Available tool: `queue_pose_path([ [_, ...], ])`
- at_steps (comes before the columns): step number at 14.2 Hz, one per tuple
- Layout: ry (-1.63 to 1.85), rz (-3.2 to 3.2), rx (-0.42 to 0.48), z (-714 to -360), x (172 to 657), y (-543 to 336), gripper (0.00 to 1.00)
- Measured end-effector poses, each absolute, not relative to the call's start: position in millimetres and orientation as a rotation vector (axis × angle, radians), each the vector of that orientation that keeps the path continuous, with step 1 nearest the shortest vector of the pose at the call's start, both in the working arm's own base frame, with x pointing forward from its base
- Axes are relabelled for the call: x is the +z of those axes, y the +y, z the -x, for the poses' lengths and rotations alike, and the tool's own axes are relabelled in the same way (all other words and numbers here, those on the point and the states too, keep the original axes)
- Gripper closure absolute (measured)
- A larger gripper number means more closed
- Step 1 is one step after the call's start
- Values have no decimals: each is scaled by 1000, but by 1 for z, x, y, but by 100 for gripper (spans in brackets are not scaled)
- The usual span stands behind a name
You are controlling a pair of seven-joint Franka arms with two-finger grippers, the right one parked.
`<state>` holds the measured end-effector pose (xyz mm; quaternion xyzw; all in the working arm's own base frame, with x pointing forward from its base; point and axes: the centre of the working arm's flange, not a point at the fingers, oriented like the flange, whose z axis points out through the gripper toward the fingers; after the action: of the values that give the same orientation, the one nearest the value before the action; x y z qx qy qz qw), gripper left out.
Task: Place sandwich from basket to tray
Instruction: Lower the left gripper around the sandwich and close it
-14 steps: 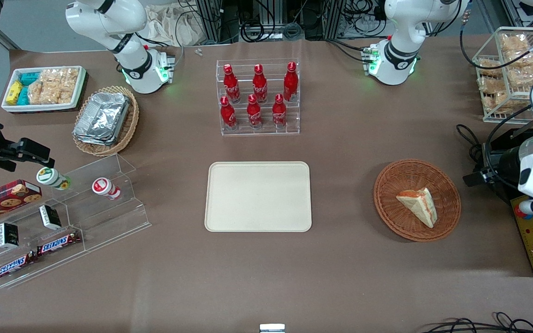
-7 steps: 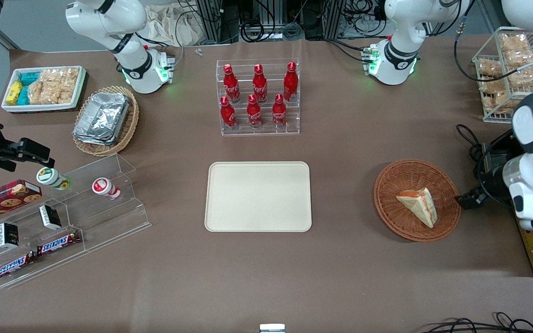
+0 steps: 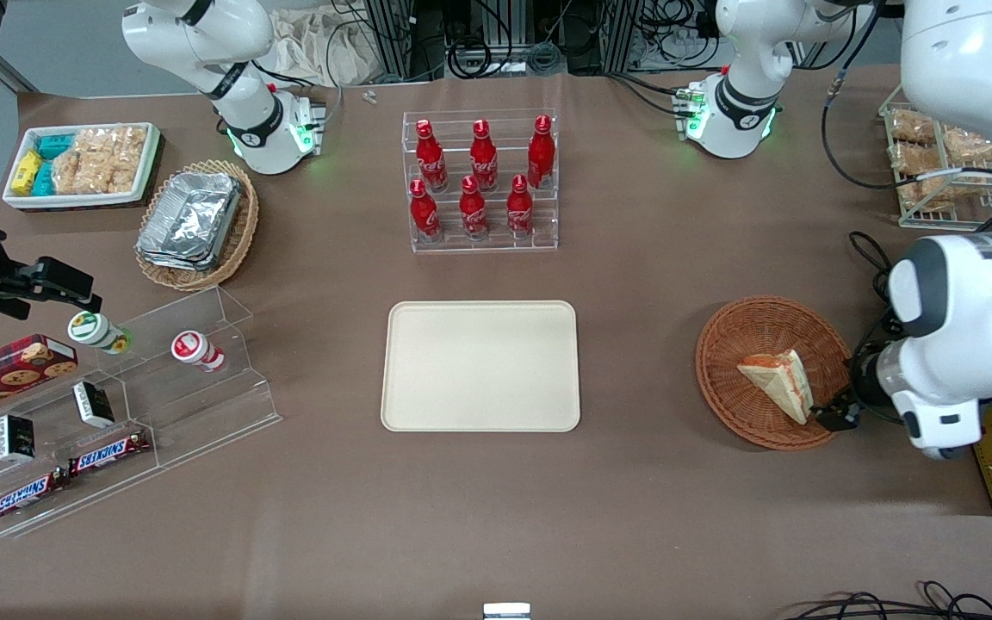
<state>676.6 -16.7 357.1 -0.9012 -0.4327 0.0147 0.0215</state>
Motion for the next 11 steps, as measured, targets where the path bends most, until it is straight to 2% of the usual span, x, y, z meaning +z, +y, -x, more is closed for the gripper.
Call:
queue_pose_path([
  [5,-1362,2797,1,-672,314,-17,0],
  [11,-1361,2785,36,-661,292,-16,0],
])
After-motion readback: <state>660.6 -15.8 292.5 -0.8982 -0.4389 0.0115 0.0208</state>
